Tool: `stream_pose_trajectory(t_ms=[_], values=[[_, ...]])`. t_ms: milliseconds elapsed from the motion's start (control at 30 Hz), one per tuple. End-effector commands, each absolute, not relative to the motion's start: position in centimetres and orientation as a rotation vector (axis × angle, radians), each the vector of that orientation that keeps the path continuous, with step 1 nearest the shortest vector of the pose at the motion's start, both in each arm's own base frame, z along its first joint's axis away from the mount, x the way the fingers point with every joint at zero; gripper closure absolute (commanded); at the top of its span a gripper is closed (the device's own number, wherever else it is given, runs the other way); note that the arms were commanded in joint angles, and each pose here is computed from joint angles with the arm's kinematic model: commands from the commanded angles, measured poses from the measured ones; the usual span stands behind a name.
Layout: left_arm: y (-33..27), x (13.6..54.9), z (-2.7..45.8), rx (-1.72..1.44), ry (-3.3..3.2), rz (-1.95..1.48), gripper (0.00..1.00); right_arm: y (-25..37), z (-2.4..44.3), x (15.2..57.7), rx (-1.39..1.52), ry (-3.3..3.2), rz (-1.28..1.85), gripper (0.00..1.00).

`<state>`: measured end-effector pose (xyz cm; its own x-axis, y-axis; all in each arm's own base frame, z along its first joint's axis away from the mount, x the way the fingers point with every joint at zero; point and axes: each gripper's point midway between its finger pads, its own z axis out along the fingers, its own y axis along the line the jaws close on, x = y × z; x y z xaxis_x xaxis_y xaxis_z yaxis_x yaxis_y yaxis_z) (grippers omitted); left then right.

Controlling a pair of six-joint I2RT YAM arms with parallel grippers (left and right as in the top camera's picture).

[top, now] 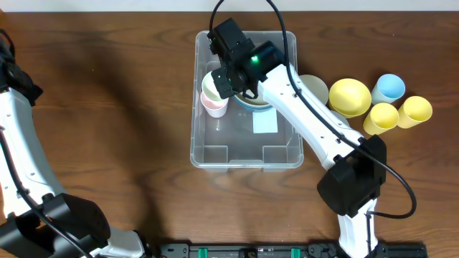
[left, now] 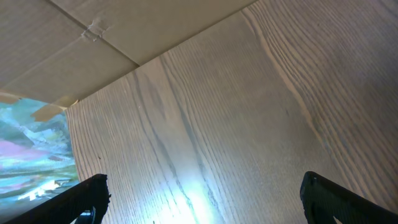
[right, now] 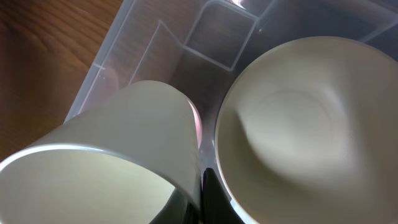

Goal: Pack container
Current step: 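Grasp the white cup and stack it onto the pink cup, then release the white cup and move the right gripper over the yellow cups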

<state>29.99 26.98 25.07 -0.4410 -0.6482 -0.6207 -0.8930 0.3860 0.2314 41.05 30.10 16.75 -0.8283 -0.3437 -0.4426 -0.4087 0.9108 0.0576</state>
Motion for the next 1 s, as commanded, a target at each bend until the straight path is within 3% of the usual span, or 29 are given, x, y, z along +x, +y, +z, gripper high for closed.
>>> stream_pose_trajectory(t_ms=[0, 67, 200, 333, 633, 967], values=[[27.3, 29.8, 25.0, -1.330, 2.220, 0.794, 0.02, 30.5, 17.4, 41.4, -0.558, 2.614, 0.201, 0.99], [27.3, 29.8, 25.0, -1.330, 2.220, 0.794, 0.02, 30.5, 17.4, 41.4, -0.557, 2.613, 0.201, 0.98], [27.3, 29.8, 25.0, -1.330, 2.220, 0.794, 0.02, 30.5, 17.5, 41.5, -0.557, 2.610, 0.202, 0.56], [27.3, 29.8, 25.0, -1.330, 2.220, 0.794, 0.02, 30.5, 17.5, 41.5, -0.555, 2.609, 0.201, 0.42], [27.3, 29.8, 25.0, -1.330, 2.220, 0.794, 0.02, 25.3, 20.3, 42.4, -0.331, 2.606, 0.057, 0.39], [27.3, 29.8, 25.0, -1.330, 2.220, 0.794, 0.02, 9.0, 26.3, 41.2, 0.170, 2.641, -0.068, 0.39]])
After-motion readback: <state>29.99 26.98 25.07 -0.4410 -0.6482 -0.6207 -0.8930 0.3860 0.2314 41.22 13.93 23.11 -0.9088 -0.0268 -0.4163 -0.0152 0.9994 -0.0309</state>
